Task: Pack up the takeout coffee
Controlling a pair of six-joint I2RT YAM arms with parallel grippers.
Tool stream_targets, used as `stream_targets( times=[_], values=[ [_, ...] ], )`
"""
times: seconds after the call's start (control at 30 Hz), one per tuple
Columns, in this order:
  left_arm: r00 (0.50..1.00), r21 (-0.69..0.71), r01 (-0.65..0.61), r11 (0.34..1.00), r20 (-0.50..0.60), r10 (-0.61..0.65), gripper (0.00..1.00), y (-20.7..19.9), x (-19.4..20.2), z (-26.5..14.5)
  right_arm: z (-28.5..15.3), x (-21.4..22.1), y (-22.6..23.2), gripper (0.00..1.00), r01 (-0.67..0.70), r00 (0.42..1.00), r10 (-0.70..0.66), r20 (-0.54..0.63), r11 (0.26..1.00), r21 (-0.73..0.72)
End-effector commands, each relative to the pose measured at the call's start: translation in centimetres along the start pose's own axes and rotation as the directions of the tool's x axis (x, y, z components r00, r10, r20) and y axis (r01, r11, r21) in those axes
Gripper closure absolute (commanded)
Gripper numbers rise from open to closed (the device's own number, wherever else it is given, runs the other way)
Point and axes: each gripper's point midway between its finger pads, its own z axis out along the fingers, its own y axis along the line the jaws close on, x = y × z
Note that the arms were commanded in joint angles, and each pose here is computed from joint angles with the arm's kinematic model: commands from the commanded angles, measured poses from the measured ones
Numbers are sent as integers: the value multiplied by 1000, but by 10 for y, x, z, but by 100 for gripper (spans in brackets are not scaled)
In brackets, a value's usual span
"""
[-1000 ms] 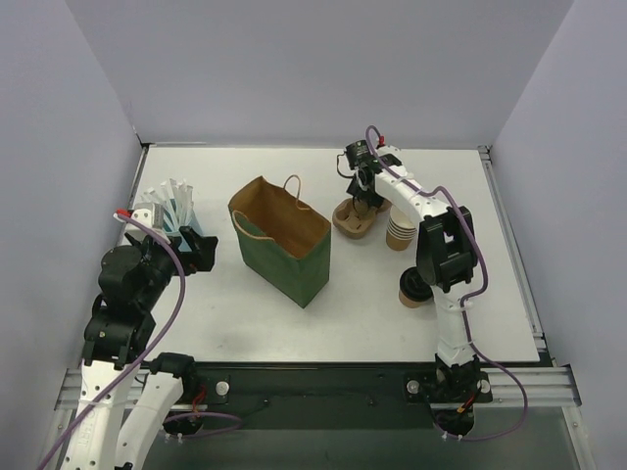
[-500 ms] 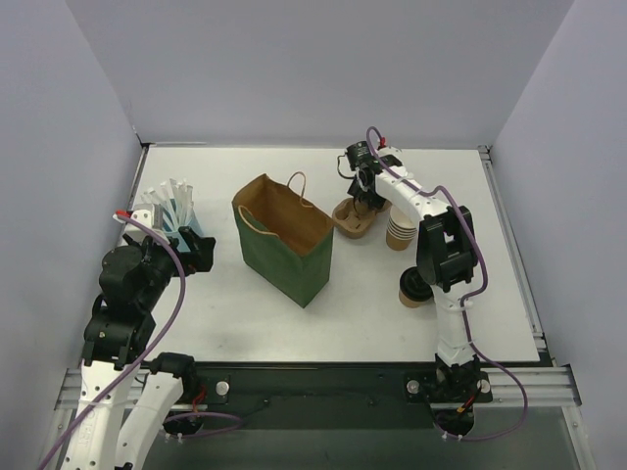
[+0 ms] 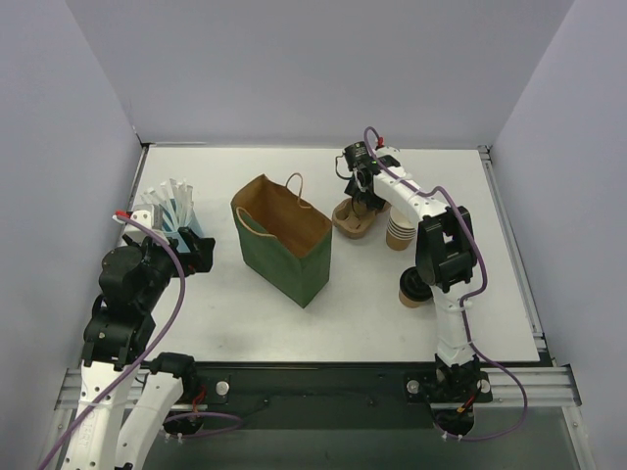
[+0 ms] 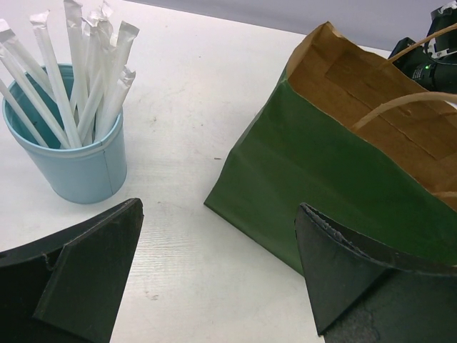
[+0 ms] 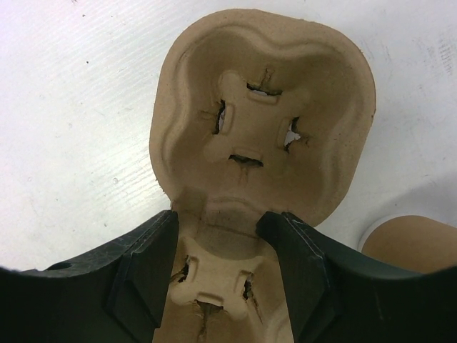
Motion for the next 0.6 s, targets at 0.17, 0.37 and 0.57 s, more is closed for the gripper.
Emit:
stream_targets(
  times=[0.17, 0.37, 0.57],
  values=[
    [999, 16, -4, 1000, 50, 3, 3, -6, -19, -8, -12, -10, -7, 43, 25, 1000, -25, 17, 999, 34],
    [998, 14, -7, 1000, 55, 7, 3, -6, -20, -9, -12, -9, -9, 48, 26, 1000, -27, 11, 999, 40],
    [999, 14, -12, 1000, 52, 11, 3, -7, -21, -9, -11, -8, -11, 45, 28, 1000, -28, 4, 998, 53]
  ],
)
